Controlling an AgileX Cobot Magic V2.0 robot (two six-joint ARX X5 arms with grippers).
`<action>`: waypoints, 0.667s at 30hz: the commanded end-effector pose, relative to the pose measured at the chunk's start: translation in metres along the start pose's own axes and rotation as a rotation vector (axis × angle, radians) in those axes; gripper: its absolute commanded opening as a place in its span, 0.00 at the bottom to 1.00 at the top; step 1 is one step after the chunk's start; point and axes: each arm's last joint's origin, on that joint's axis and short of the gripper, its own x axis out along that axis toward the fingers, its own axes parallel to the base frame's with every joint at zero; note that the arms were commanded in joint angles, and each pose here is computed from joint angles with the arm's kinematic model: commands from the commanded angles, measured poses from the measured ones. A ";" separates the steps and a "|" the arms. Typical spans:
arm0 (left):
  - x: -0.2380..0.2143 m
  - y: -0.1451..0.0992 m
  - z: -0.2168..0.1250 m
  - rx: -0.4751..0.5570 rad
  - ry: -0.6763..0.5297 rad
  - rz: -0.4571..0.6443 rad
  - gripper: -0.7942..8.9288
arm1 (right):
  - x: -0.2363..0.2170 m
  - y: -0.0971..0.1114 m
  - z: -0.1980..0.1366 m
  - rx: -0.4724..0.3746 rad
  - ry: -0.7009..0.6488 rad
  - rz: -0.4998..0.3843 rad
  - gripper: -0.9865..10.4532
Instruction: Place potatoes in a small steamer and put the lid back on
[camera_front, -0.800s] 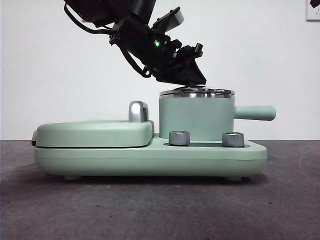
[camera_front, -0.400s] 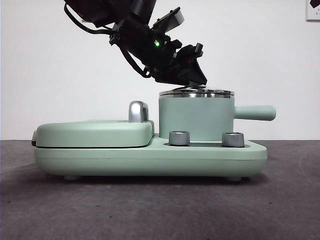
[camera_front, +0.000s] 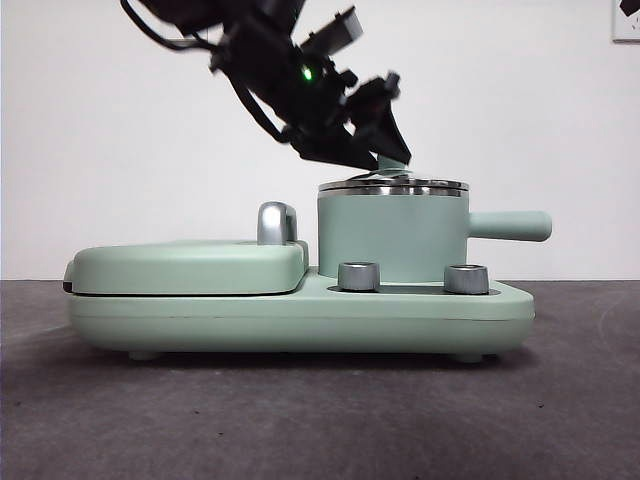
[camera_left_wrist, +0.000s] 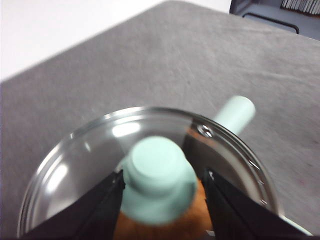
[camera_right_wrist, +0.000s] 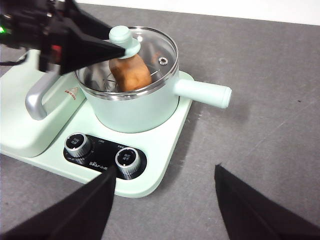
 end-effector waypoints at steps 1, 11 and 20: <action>-0.020 0.000 0.018 -0.050 -0.015 -0.011 0.35 | 0.000 0.000 0.002 0.005 -0.007 0.000 0.35; -0.088 0.023 0.040 -0.219 -0.017 0.009 0.35 | 0.000 0.000 0.002 0.002 -0.006 0.000 0.35; -0.154 0.035 0.031 -0.257 -0.041 0.102 0.35 | 0.000 0.000 0.001 0.004 0.007 0.002 0.35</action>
